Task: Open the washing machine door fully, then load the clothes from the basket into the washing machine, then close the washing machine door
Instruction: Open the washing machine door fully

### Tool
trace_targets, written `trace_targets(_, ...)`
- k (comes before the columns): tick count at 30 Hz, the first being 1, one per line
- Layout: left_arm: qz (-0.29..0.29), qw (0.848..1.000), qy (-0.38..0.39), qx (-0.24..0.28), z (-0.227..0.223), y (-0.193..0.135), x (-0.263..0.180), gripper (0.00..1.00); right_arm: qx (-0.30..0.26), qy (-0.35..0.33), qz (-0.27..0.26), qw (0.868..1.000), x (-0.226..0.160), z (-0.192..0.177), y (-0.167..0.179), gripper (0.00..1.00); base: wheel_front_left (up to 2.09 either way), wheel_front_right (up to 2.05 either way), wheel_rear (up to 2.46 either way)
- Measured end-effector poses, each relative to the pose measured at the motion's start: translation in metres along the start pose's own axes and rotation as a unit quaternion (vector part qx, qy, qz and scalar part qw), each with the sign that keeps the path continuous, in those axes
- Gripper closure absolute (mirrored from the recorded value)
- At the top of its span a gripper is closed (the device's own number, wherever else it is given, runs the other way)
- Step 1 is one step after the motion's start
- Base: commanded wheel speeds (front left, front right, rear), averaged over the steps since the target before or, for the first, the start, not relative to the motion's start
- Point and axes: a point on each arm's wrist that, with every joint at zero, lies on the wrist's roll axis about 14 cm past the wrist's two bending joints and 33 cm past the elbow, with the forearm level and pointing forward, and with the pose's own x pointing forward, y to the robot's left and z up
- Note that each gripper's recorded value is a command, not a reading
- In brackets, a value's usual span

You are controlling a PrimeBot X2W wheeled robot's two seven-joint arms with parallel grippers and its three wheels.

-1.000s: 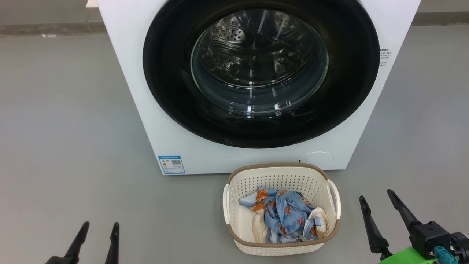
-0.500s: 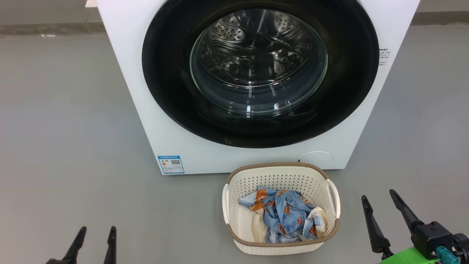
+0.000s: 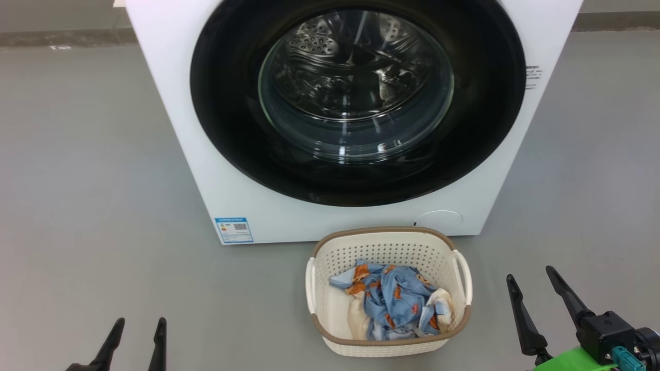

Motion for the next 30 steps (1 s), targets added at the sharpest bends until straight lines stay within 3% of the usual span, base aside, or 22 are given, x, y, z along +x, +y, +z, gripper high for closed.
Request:
trace_targets(20,0.003,1.000,-0.008,-0.004,0.0046,0.0014,0.0043,0.00,0.001,0.009,0.000,1.000,0.0004,-0.0057,0.0001,0.00,1.41,0.82,-2.23)
trace_targets(30,0.010,1.000,-0.012,-0.015,0.0060,0.0020,0.0039,0.00,0.000,0.008,0.001,1.000,0.0006,-0.0050,0.0002,0.00,0.59,0.44,-1.02)
